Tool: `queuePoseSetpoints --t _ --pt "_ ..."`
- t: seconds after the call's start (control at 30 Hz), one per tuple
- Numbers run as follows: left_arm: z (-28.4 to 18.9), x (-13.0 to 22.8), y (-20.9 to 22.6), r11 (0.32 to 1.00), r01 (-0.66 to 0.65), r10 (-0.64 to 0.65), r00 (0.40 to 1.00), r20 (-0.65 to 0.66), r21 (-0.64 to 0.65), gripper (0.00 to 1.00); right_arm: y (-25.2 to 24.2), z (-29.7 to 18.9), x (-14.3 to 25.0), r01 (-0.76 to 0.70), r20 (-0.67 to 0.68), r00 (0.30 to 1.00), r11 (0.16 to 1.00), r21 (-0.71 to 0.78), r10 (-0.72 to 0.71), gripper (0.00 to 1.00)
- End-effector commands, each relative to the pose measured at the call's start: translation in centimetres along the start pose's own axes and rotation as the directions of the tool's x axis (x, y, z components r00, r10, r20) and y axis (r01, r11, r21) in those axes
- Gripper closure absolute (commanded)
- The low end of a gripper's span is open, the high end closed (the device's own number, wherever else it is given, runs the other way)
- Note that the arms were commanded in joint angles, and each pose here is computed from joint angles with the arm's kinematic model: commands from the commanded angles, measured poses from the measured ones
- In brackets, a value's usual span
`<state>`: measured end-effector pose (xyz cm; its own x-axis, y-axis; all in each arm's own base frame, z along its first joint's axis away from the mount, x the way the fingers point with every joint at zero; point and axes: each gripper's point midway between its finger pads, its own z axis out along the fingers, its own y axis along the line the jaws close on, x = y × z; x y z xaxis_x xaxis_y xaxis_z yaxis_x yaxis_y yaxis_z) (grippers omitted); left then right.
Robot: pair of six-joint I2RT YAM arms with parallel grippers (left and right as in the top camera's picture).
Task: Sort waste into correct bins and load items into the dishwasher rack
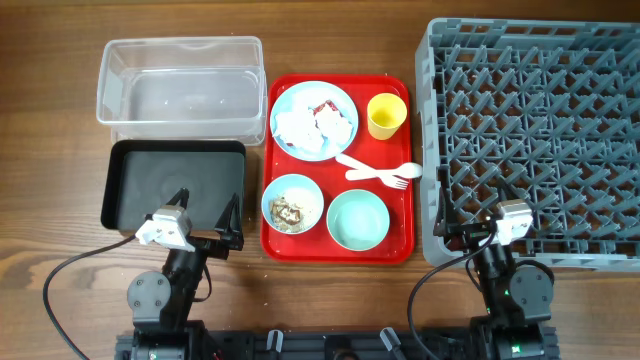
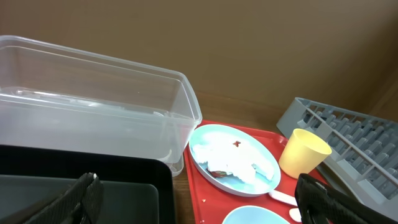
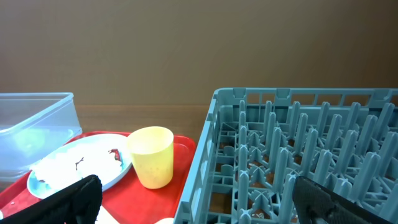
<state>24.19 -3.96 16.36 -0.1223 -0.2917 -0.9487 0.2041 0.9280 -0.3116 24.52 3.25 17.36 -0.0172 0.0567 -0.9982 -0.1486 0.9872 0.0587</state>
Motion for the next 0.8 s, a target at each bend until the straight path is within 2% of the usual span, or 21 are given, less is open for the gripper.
queuePoseSetpoints --t 0.0,0.63,0.77 --pt "0.01 0.19 0.24 1.0 -0.019 0.019 1.0 0.0 -0.008 0.0 0.37 -0.02 -0.07 0.006 0.006 1.0 1.0 -0.02 -0.006 0.0" --pt "0.01 0.11 0.21 1.0 -0.02 0.02 1.0 0.003 -0.007 0.0 0.34 -0.02 -0.24 0.006 0.013 1.0 1.0 -0.018 -0.005 0.0" --pt "0.01 0.18 0.03 1.0 -0.02 0.02 1.0 0.0 0.004 0.0 1.01 -0.06 -0.79 0.007 0.035 0.999 0.998 -0.056 -0.005 0.0"
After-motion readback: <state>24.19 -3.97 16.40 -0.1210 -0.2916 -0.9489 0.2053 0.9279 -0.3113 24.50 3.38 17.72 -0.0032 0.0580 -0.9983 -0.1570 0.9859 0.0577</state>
